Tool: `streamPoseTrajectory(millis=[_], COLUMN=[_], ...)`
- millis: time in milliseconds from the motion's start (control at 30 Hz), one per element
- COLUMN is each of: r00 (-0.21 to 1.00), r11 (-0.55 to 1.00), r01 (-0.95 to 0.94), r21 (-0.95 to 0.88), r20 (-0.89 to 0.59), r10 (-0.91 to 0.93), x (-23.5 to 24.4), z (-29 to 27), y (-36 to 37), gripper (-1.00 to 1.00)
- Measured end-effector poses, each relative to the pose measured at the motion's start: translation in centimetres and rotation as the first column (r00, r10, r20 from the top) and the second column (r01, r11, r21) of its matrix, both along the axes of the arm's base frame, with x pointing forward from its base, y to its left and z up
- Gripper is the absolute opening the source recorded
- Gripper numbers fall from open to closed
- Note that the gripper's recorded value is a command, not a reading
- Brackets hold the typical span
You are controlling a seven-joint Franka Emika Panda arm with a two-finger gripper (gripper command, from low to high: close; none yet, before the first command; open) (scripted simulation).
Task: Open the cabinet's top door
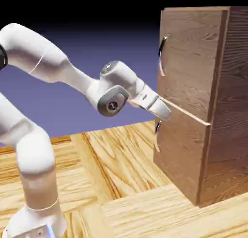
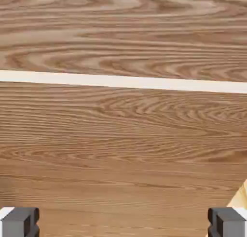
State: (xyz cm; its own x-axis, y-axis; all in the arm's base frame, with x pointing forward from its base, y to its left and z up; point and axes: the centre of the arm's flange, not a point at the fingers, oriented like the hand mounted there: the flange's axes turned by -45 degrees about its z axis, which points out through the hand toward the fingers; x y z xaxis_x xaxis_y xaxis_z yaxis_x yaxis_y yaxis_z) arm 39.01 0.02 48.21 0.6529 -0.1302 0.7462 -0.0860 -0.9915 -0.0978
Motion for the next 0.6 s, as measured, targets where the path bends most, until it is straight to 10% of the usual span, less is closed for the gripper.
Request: streamPoseTrajectory(millis=[600], r00=[0.768], r11=[0.416], r01=[0.350], r21=[0.839], r20=[-0.003], r10=[-0.641], x=[-2.4], z=[12.6], y=[1.0], gripper=[0.00])
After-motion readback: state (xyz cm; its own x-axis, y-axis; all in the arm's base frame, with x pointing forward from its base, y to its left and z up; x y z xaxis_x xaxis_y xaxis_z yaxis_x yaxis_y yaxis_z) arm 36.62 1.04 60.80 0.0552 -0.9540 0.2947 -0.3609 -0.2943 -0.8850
